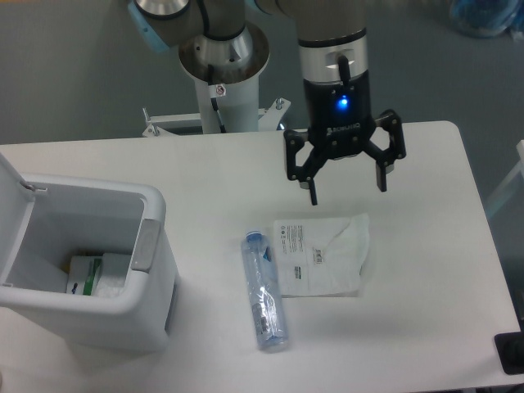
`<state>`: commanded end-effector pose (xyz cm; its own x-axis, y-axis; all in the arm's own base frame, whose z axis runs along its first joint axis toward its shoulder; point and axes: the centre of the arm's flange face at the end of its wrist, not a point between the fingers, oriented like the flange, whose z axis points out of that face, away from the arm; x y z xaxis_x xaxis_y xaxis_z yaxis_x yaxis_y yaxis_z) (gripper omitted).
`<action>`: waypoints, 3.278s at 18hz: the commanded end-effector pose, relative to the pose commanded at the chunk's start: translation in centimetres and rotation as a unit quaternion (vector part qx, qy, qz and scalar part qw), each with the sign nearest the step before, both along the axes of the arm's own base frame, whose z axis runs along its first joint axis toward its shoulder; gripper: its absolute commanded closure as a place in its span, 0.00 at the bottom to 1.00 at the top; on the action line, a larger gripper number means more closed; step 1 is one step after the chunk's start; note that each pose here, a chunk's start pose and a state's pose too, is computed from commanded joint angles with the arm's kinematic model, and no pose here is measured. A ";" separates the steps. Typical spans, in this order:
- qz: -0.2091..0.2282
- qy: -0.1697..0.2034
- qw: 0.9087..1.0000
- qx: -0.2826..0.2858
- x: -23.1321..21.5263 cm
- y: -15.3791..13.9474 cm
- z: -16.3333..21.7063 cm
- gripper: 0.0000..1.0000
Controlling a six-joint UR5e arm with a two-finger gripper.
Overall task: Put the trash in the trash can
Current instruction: 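Move the open gripper down toward the white printed plastic bag, then lower the gripper onto the white plastic bag and close on it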
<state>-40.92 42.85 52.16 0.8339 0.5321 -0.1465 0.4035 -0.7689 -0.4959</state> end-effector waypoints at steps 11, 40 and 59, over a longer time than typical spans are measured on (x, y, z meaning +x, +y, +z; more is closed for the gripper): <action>-0.005 -0.023 0.999 -0.033 -1.8 0.9 -8.1 0.00; -0.143 -0.109 0.971 -0.158 -6.5 -2.4 -28.7 0.00; -0.219 -0.098 0.955 -0.173 -8.1 -1.8 -31.0 0.00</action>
<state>-48.99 41.06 21.13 0.9949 0.0747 -0.0680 0.0655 -0.9895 -0.1292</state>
